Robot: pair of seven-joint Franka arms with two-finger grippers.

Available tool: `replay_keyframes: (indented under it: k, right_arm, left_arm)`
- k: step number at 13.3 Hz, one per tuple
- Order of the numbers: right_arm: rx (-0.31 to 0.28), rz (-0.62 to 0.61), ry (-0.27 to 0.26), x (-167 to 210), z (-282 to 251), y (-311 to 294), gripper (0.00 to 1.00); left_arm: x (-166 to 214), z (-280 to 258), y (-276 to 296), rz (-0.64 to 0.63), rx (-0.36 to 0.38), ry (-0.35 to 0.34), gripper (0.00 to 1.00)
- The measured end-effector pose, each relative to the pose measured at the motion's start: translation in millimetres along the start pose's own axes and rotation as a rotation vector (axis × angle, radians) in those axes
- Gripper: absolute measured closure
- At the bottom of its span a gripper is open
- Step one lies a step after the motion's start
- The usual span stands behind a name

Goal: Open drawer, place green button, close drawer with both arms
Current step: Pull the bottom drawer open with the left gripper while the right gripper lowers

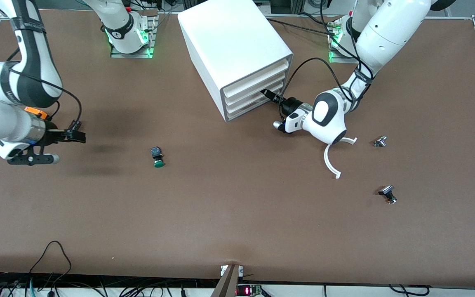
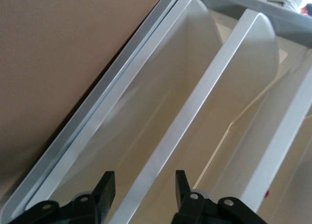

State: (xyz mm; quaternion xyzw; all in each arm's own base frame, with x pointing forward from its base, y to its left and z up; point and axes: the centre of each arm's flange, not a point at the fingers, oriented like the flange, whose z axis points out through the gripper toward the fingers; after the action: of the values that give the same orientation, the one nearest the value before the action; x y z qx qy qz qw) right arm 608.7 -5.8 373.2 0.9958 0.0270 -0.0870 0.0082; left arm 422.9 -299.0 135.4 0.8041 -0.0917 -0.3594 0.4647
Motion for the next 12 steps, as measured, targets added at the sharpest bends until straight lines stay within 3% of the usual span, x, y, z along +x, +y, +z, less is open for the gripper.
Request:
replay_keyframes:
  k: [2, 4, 7, 12]
  right_arm:
    - [0.006, -0.041, -0.015, 1.9, 10.7, -23.2, 0.0]
    - [0.012, -0.089, -0.014, 4.7, 19.2, -50.6, 0.0]
    - [0.02, -0.127, -0.033, 7.3, 37.7, -71.7, 0.0]
    - [0.048, -0.248, 0.018, 19.0, 84.4, -111.6, 0.0]
  left_arm:
    - [-1.1, 9.4, -2.1, -0.008, -0.005, -0.009, 0.67]
    - [-1.2, 12.0, -1.5, 0.007, -0.017, -0.009, 0.81]
    - [1.6, -2.0, -5.0, 0.01, -0.018, 0.017, 0.81]
    - [15.2, -146.2, -22.7, 0.046, -0.007, 0.259, 0.85]
